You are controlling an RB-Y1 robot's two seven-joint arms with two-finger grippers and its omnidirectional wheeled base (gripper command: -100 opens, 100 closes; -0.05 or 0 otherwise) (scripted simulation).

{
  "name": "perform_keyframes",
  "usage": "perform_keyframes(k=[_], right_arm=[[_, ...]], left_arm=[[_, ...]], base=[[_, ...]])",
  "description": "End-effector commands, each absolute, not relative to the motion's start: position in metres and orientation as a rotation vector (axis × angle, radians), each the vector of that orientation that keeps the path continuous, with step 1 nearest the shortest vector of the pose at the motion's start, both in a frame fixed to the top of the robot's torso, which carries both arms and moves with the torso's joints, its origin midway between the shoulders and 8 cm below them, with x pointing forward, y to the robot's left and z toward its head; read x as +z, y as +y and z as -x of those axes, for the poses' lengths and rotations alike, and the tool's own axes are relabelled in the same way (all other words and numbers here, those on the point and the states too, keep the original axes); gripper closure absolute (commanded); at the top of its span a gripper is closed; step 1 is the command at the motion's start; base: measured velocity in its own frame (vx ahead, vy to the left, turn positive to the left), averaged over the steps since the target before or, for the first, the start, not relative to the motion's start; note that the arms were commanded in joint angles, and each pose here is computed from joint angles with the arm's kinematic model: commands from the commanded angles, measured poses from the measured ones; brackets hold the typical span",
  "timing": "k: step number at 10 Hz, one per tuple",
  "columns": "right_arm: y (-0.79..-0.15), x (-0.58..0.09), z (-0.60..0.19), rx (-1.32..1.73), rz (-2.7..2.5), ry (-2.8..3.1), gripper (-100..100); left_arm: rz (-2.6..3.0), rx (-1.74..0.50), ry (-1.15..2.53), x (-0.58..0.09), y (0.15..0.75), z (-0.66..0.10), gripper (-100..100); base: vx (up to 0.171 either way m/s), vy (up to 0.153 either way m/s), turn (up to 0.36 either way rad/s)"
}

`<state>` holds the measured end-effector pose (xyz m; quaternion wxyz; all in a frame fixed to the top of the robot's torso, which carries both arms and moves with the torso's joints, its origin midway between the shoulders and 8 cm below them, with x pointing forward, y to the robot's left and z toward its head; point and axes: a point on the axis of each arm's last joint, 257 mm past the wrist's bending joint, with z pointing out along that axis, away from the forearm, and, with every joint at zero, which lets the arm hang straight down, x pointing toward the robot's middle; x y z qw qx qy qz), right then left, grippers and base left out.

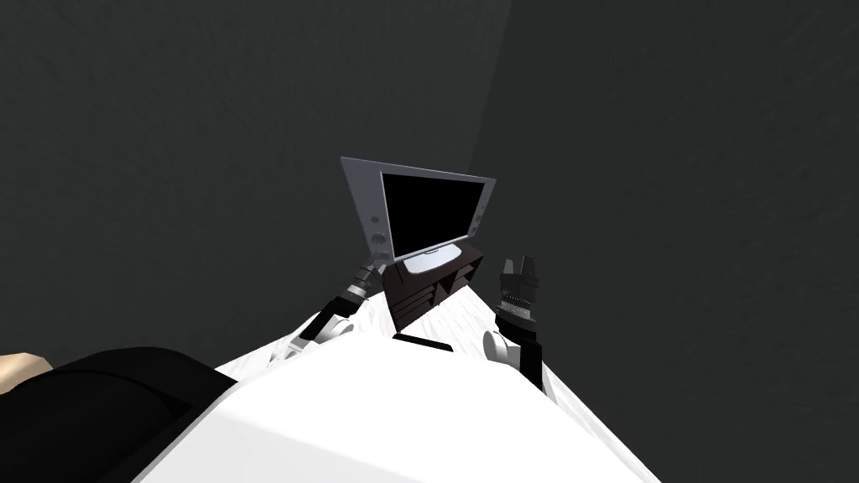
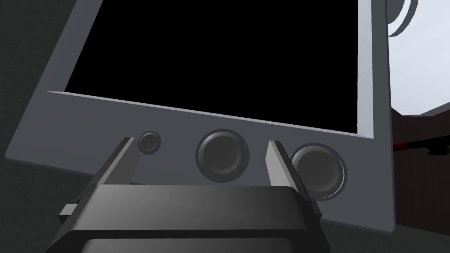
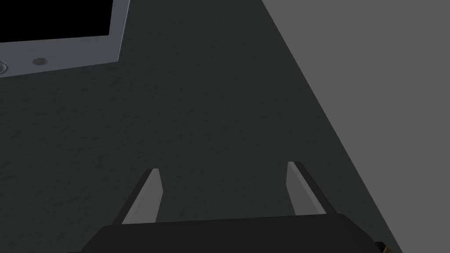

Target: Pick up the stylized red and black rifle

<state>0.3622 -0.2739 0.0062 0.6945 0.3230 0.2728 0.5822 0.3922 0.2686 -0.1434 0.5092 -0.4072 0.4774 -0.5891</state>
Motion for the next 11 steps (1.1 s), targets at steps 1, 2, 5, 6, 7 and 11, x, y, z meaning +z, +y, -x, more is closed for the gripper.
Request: perform_keyframes(k=[1, 2, 5, 6, 7, 11], right_arm=[[-0.274, 0.006, -0.362, 1.300, -0.721, 0.609, 0], [-0.274, 0.006, -0.362, 1.300, -0.721, 0.609, 0], [-0.274, 0.006, -0.362, 1.300, -0.721, 0.609, 0], [-0.274, 0.006, -0.362, 1.300, -0.721, 0.609, 0], [-0.274, 0.006, -0.362, 1.300, -0.721, 0.609, 0], [-0.274, 0.006, -0.362, 1.300, -0.721, 0.609, 0]], left_arm=[[1.039, -1.418, 1.207, -0.168, 0.273, -0.388, -100], [1.096, -1.411, 1.251, -0.191, 0.276, -0.386, -100], [1.202, -1.368, 1.368, -0.242, 0.287, -0.374, -100], [1.195, -1.363, 1.378, -0.242, 0.288, -0.374, -100], [1.254, -1.332, 1.432, -0.268, 0.296, -0.365, -100], [1.371, -1.244, 1.545, -0.320, 0.317, -0.341, -100]], base=[[0.044, -0.124, -0.144], [0.049, -0.145, -0.174], [0.049, -0.121, -0.140], [0.057, -0.106, -0.084], [0.054, -0.088, -0.137], [0.066, -0.093, -0.163]])
